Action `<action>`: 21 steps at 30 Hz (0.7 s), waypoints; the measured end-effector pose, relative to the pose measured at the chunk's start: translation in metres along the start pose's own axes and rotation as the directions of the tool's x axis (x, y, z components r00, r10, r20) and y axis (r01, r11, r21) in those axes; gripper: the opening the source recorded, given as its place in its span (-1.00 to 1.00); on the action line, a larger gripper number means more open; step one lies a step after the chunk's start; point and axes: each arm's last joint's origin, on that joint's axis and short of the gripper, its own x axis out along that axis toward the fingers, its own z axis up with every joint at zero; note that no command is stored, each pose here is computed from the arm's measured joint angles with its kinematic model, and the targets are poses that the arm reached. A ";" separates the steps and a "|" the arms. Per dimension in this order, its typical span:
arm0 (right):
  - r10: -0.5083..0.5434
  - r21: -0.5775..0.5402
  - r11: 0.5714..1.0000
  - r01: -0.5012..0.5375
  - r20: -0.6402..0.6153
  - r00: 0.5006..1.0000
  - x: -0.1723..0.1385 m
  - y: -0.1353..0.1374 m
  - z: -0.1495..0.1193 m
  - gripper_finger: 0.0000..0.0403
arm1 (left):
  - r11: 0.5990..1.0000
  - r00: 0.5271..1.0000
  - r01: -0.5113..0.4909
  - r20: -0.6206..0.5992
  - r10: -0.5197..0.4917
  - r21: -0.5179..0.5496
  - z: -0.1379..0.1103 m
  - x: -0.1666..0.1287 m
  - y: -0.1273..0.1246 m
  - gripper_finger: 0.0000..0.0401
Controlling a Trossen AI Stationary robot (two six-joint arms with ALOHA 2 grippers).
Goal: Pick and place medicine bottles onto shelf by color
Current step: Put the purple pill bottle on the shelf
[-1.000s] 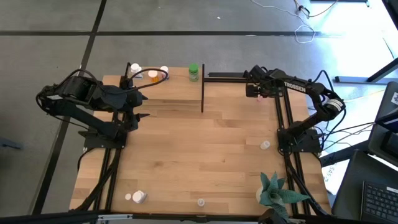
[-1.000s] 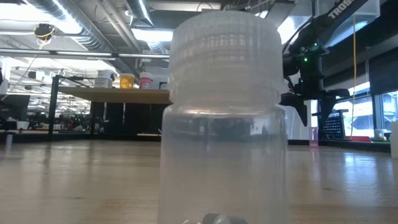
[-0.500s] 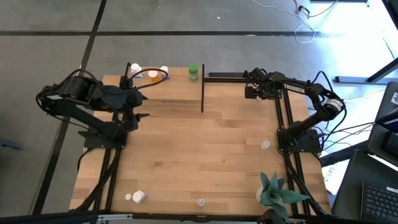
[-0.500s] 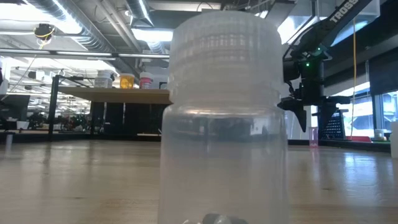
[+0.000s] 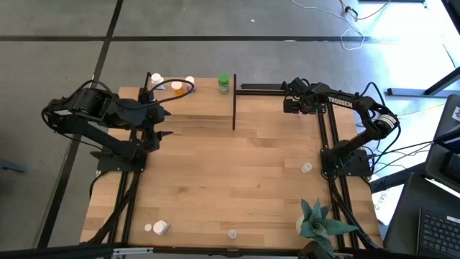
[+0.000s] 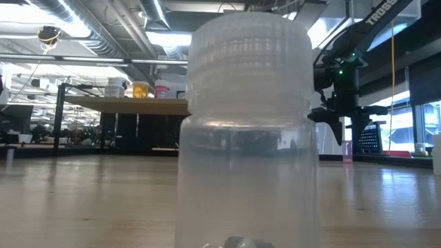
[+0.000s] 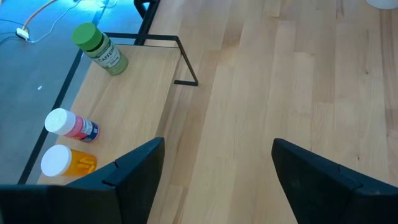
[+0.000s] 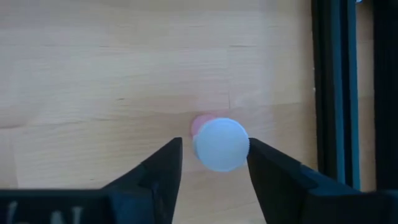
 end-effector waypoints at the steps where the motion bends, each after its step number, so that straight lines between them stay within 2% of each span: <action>1: 0.000 0.000 1.000 0.000 0.000 1.000 0.000 0.000 0.000 -0.12 | 1.000 1.000 0.000 0.000 0.000 0.000 0.000 0.000 0.000 0.45; 21: -0.050 0.009 0.999 0.050 -0.021 0.999 0.003 -0.008 0.002 -0.14 | 1.000 1.000 0.000 0.000 0.000 0.000 0.000 0.000 0.000 0.45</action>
